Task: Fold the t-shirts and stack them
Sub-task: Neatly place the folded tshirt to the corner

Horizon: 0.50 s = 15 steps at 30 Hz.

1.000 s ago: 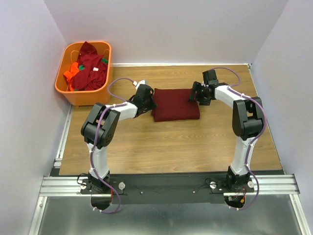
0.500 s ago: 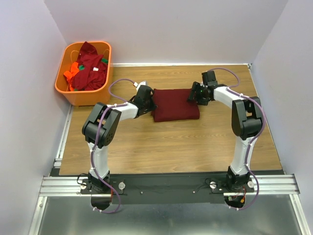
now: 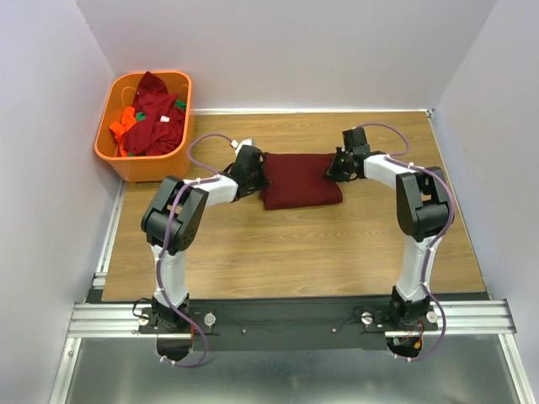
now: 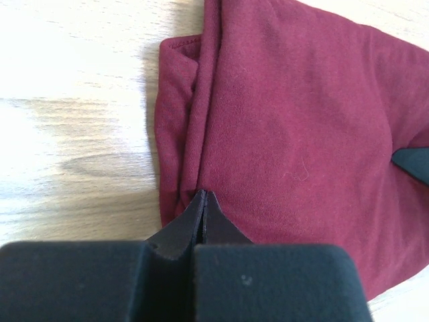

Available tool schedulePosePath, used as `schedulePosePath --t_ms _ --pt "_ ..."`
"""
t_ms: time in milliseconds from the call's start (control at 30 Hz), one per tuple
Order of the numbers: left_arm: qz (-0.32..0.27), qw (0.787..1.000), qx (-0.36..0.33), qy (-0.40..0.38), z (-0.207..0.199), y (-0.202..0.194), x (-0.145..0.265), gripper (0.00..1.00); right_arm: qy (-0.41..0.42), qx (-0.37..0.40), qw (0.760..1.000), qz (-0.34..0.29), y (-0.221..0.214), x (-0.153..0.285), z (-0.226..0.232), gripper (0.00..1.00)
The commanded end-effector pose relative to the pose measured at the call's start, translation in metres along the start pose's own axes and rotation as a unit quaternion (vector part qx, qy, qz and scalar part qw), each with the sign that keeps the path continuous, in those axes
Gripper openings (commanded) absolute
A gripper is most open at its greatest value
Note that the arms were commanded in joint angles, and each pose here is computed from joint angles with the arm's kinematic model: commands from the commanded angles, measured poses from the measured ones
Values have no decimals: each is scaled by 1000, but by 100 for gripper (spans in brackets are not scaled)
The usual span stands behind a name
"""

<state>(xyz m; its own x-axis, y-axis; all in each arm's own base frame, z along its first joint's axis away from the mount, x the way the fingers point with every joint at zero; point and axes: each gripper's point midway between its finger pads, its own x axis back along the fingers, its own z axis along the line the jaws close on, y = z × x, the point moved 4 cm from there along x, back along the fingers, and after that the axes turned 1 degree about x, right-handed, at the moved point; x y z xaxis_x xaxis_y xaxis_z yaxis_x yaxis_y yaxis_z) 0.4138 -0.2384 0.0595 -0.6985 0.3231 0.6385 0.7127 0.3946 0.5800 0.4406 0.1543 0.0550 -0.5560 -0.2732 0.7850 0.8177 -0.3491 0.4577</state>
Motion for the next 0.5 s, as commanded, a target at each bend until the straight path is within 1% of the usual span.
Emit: schedulePosePath --t_ms 0,33,67,167,200,267,333,467 --pt "-16 1000 -20 17 -7 19 16 0 -74 -29 997 21 -29 -7 -26 1" --pt "-32 999 -20 13 -14 30 23 0 -79 -36 996 14 -29 -1 -27 1" --pt "-35 999 -23 17 -15 33 27 0 -105 -49 993 -8 -24 3 -33 1" --pt "-63 998 -27 -3 -31 53 49 0 -135 -83 986 -47 -13 18 -42 0" --pt "-78 996 -27 -15 -39 63 60 0 -145 -94 984 -49 -13 22 -46 1" --pt "-82 996 -30 -18 -43 68 71 0 -157 -127 977 -63 -4 33 -55 1" --pt "-94 995 -33 -31 -51 77 86 0 -180 -149 971 -57 -4 39 -68 0" --pt "-110 992 -36 -53 -60 85 108 0 -228 -232 943 -71 5 59 -115 1"
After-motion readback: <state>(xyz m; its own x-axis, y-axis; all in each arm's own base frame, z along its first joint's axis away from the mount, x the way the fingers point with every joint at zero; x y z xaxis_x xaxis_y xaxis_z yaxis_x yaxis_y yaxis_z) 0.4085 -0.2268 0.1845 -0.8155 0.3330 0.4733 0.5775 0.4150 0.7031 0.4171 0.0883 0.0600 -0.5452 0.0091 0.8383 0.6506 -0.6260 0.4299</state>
